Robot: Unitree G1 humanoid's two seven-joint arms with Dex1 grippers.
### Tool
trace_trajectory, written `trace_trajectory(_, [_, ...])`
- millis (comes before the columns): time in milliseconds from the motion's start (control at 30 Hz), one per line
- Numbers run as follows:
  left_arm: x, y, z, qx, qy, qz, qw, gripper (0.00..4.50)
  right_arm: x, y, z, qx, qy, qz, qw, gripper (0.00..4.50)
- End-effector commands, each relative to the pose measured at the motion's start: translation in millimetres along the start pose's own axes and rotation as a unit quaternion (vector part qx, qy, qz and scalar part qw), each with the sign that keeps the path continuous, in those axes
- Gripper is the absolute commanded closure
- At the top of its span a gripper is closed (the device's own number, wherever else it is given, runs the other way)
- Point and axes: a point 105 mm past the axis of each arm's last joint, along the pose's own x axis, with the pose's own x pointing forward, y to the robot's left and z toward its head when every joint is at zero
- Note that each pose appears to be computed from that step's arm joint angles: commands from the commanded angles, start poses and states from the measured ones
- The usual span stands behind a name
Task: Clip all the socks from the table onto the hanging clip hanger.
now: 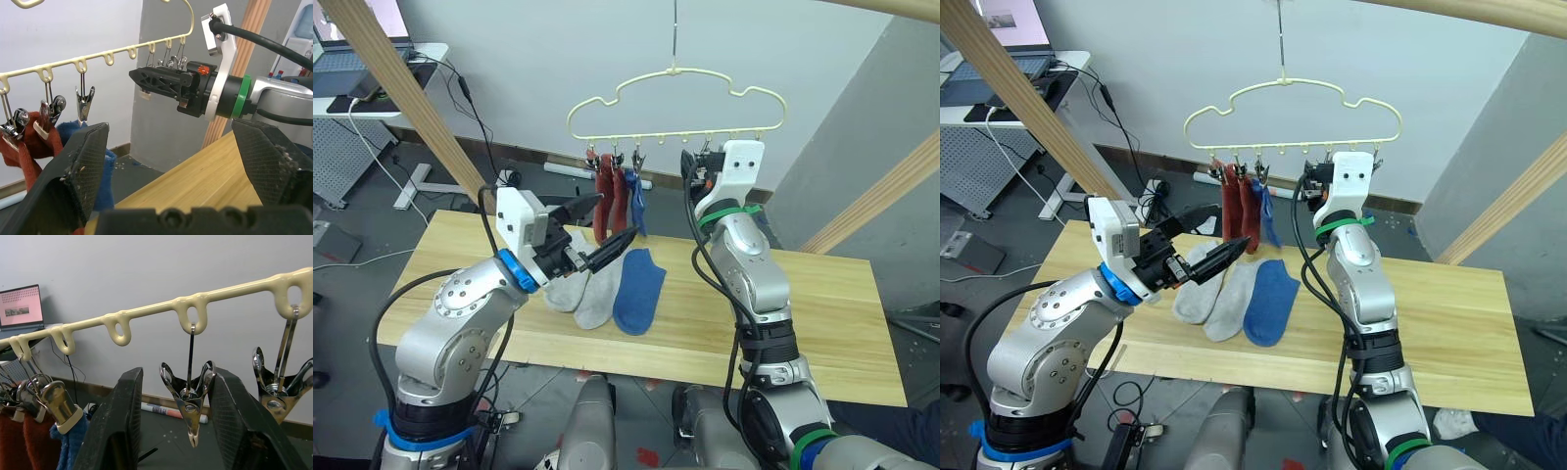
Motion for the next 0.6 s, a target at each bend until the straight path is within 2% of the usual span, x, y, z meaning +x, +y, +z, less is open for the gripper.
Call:
trace_trajectory(33, [0.2,-5.6,11.2,0.019,-0.015,-0.010,1.000,0.09,2.4,3.8,20.3,0.001,-0.038,0.003,0.999,2.50])
trace_trajectory(600, [1.8,-2.8,14.7,0.027,-0.021,0.001,0.999,0.09,5.6,4.3,22.4,0.002,-0.041,0.003,0.999,2.50])
